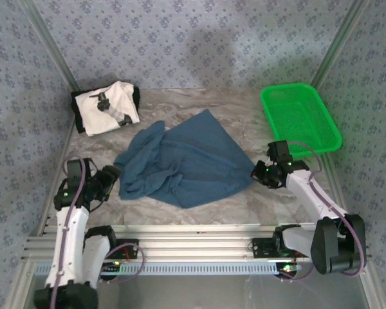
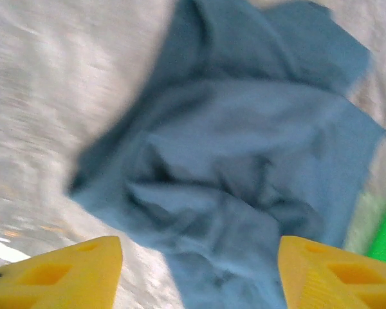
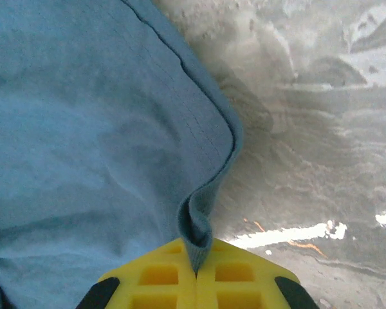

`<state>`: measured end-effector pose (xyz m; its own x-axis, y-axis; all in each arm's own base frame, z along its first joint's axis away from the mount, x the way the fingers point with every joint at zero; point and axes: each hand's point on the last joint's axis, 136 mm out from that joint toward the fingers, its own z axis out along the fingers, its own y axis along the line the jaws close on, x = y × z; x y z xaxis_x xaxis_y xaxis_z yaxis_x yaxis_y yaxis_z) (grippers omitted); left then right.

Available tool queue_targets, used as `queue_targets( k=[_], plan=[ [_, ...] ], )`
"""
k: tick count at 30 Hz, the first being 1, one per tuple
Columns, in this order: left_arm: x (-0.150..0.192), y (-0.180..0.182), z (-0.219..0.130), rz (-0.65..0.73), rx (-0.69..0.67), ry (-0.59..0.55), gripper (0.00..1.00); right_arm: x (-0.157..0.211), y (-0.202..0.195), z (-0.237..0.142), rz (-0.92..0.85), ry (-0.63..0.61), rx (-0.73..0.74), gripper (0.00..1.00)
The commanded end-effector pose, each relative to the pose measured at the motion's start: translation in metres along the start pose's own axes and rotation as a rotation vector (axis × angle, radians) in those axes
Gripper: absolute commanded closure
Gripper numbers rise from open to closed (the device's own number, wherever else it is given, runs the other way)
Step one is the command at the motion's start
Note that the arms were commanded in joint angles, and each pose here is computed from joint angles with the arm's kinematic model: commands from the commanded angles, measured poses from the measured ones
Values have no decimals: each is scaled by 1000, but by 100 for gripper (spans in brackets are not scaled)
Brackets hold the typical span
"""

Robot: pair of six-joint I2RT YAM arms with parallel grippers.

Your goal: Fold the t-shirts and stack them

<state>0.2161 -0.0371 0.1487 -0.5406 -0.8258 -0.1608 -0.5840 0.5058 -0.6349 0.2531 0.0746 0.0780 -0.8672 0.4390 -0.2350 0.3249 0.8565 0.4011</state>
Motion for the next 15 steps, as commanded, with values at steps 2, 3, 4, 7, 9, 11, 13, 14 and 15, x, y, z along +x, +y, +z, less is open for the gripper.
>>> queue_targets(
  k=[2,3,4,7,9,11,13,14,15],
  plan=[
    [50,-65,-10,32,126,187,28,13,-13,3,-24,41,53,100],
    [67,-69,-7,50,107,231,28,12,-12,4,-29,45,53,100],
    [81,-70,-3,54,83,250,27,12,-12,6,-34,47,55,100],
    [101,-72,19,-57,112,279,27,13,-12,10,-42,63,55,100],
    [106,-72,32,-139,143,262,27,16,-12,12,-41,76,50,100],
    [111,-71,41,-152,124,250,27,13,-8,14,-48,73,34,100],
    [116,-69,55,-173,99,239,27,11,-6,17,-51,75,28,100],
    [120,-71,63,-198,112,244,27,11,-6,17,-51,75,25,100],
    [124,-74,71,-236,131,246,27,11,-6,18,-52,78,25,100]
  ],
)
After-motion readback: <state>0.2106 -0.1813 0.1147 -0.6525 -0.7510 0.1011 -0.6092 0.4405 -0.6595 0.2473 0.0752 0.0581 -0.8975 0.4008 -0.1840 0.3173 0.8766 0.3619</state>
